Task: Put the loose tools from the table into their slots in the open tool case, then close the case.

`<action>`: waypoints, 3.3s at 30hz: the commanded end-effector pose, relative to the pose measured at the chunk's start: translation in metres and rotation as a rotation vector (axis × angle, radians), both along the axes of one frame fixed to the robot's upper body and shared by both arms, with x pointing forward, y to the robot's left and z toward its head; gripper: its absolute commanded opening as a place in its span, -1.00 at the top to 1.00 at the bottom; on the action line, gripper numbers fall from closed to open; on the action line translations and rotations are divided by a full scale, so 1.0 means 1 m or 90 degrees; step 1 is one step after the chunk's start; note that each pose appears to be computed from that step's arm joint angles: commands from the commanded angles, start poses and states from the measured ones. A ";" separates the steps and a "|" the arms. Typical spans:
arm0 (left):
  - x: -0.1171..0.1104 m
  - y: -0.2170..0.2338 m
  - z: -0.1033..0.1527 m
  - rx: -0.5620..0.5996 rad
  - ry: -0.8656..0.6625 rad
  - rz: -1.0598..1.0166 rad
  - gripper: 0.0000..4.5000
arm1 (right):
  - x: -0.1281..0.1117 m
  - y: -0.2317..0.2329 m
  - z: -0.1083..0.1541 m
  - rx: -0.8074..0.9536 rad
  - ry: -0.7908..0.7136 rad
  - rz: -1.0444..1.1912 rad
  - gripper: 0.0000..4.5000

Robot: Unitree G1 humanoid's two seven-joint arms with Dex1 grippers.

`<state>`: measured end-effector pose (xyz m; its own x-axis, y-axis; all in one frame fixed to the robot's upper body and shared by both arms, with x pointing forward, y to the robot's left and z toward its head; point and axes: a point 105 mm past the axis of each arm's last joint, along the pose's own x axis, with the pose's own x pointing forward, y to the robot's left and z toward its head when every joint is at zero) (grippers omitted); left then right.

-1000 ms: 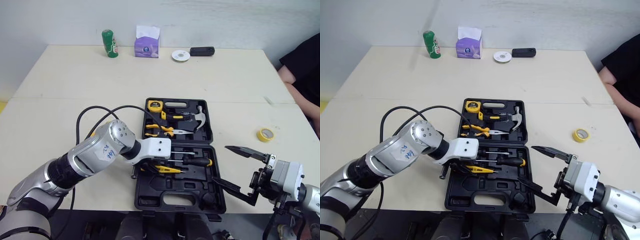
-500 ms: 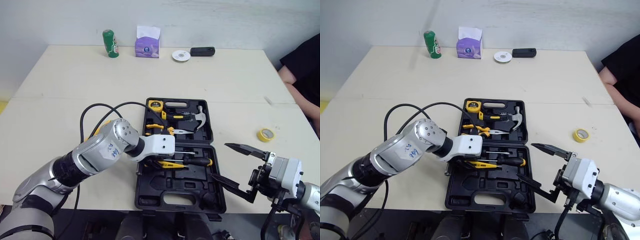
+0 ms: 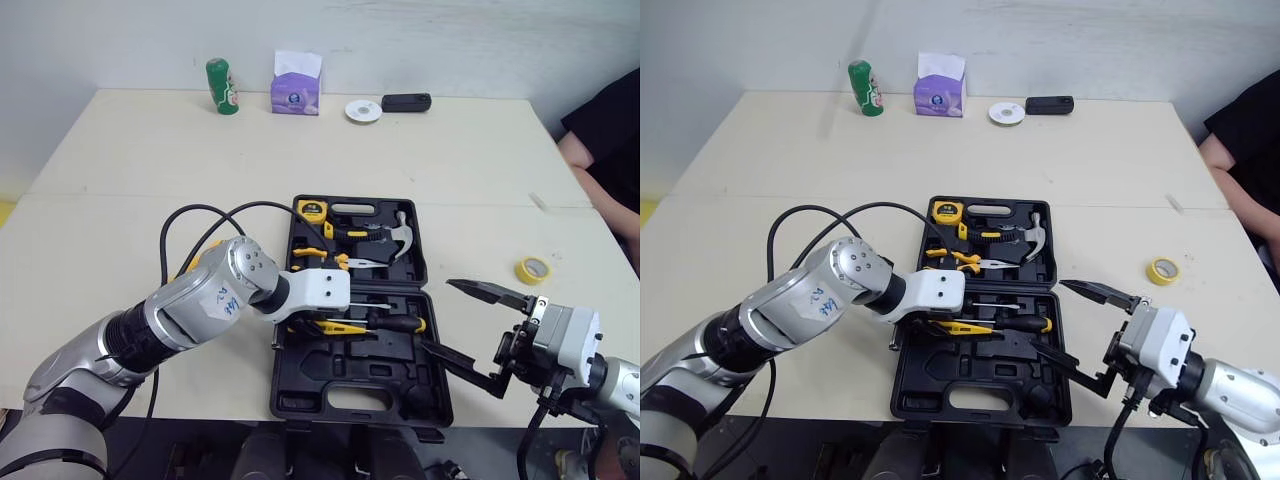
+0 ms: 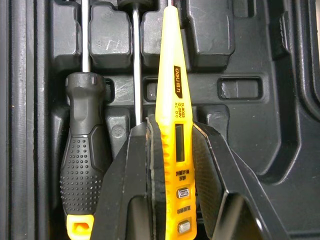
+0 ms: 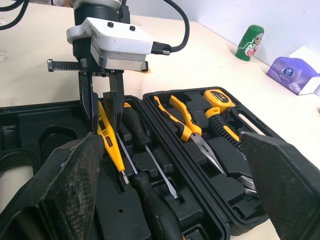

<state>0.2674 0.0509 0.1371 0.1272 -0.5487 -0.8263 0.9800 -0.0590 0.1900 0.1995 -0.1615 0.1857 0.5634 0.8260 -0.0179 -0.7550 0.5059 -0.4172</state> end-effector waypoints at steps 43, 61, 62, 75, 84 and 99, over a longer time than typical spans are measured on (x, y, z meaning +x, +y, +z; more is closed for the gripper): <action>-0.012 0.016 0.002 -0.379 0.020 -0.212 0.99 | -0.007 -0.009 -0.001 -0.009 -0.009 0.006 -1.00; -0.005 0.018 -0.034 -0.341 0.049 -0.142 0.99 | -0.008 -0.011 -0.006 -0.007 -0.006 -0.002 -1.00; -0.004 0.018 -0.034 -0.341 0.048 -0.143 0.99 | -0.008 -0.011 -0.007 -0.007 -0.006 -0.002 -1.00; 0.008 0.016 -0.033 -0.380 0.049 -0.088 0.99 | -0.007 -0.010 -0.008 -0.006 0.000 0.000 -1.00; 0.004 0.019 -0.051 -0.321 0.076 -0.074 0.99 | -0.007 -0.011 -0.009 -0.007 0.002 -0.001 -1.00; 0.021 0.029 -0.054 -0.296 0.037 -0.007 0.99 | -0.007 -0.012 -0.011 -0.009 0.002 -0.002 -1.00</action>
<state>0.2907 0.0710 0.1048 0.0841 -0.8933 -0.4415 0.9791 -0.0083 0.2034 0.1939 -0.1729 0.1711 0.5662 0.8229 -0.0472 -0.7661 0.5043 -0.3984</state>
